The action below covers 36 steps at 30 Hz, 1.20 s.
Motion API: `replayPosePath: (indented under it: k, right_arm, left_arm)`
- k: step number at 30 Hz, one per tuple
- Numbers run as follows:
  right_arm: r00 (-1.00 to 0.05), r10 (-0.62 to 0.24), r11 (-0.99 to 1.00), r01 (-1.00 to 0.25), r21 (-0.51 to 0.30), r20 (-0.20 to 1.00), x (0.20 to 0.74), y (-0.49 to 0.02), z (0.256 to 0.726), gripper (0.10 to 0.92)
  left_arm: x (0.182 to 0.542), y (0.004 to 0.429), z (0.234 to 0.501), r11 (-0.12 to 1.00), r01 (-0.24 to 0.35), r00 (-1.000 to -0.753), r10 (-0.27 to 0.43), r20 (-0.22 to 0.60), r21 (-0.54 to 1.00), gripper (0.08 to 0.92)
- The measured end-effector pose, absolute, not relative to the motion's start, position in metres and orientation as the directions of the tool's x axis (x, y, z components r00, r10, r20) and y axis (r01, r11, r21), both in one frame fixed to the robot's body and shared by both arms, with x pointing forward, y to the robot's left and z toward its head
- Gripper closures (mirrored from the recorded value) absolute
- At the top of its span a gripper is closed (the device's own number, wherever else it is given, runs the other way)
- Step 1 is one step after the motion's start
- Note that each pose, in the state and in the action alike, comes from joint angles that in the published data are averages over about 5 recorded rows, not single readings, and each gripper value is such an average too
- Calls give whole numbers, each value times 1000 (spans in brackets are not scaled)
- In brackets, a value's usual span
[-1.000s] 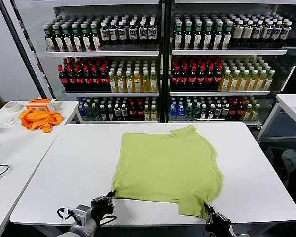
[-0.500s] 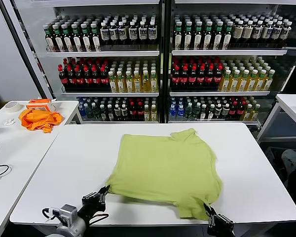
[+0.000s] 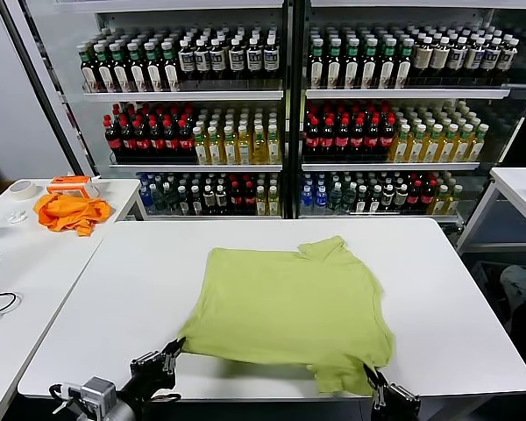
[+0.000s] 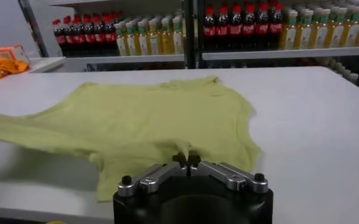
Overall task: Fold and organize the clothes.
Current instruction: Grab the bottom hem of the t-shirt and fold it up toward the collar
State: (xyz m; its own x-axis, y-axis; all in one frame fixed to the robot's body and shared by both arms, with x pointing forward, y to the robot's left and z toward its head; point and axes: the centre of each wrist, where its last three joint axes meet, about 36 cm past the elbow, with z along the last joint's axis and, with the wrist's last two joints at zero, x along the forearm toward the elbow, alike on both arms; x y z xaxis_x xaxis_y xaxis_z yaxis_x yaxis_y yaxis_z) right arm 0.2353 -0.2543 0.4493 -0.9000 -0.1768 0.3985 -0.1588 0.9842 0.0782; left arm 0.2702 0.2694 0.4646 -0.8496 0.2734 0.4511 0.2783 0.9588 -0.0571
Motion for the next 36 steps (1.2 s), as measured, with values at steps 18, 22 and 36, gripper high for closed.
replayPosePath:
  k: [18,22,36]
  right_arm:
    - [-895,-155,988,-137,73,419,304,-256,424,917]
    - [-891,-146,989,-125,78,430,313,-257,418,917]
    - [-882,-144,989,-112,97,449,334,-254,402,909]
  left_arm:
    - [358,275,421,945,300,-848,327,417,-130,918]
    - [373,274,412,942,305,-842,336,422,-140,918]
    - [420,276,383,937,314,-821,348,452,-151,918]
